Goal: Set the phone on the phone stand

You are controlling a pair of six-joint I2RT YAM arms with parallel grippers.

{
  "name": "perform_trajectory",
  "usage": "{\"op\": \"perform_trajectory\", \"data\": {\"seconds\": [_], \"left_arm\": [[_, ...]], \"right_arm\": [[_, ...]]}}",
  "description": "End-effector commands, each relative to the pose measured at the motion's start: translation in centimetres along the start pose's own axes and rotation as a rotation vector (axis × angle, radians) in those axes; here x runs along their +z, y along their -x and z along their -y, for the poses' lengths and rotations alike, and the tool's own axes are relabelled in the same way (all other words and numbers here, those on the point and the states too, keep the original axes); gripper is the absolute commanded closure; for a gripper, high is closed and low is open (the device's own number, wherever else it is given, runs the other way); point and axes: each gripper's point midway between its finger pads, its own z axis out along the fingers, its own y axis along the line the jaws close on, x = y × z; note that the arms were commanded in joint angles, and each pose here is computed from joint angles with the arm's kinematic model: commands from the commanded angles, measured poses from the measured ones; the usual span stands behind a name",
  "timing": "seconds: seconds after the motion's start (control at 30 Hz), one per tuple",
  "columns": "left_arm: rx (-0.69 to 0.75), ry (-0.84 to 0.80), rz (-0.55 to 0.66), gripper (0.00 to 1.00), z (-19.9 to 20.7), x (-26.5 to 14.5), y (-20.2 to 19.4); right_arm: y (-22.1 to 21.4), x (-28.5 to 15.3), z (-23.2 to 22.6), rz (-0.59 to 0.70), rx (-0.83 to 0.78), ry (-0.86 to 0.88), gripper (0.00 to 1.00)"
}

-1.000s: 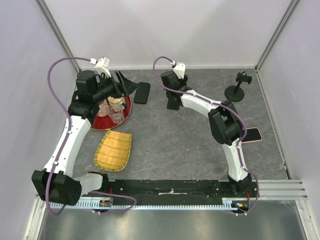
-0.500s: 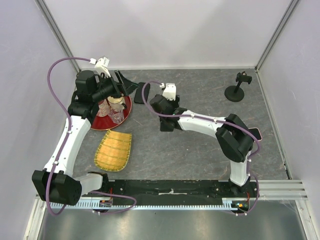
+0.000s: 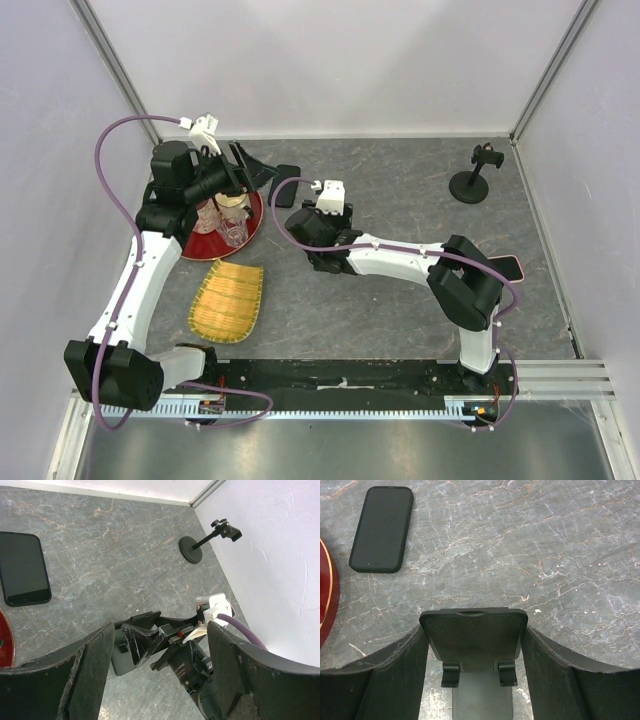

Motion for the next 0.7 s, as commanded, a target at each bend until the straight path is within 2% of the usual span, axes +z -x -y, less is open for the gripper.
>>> {"op": "perform_trajectory", "data": {"seconds": [0.0, 0.03, 0.1, 0.17, 0.2, 0.43, 0.6, 0.63, 0.67], "left_arm": [[-0.005, -0.035, 0.019, 0.2, 0.5, 0.2, 0.6], [-0.008, -0.034, 0.018, 0.19, 0.4, 0.2, 0.5], [-0.007, -0.035, 0.018, 0.2, 0.5, 0.2, 0.5], [-0.008, -0.034, 0.017, 0.19, 0.4, 0.2, 0.5], [-0.007, -0.033, 0.019, 0.19, 0.3, 0.2, 0.6], [-0.01, -0.026, 0.006, 0.19, -0.2, 0.6, 0.4], [-0.038, 0.011, -0.045, 0.19, -2.1, 1.9, -0.8], [-0.043, 0.019, -0.049, 0.19, -2.4, 2.2, -0.8], [-0.051, 0.026, -0.06, 0.19, -2.7, 2.4, -1.1]], "right_arm": [[2.1, -1.0, 0.3, 0.048, 0.06, -0.014, 0.53], [2.1, -1.0, 0.3, 0.045, 0.056, -0.01, 0.43], [2.1, -1.1, 0.0, 0.034, 0.031, 0.011, 0.34], [2.3, -1.3, -0.1, 0.027, 0.019, 0.027, 0.08], [2.3, -1.5, -0.2, 0.022, 0.011, 0.036, 0.02], [4.1, -3.3, 0.2, 0.01, -0.006, 0.105, 0.02], [6.9, -6.3, 1.0, 0.023, 0.012, 0.215, 0.02], [8.5, -7.5, 1.3, 0.044, 0.033, 0.256, 0.02], [7.8, -7.7, 2.1, 0.037, 0.016, 0.259, 0.02]]}}
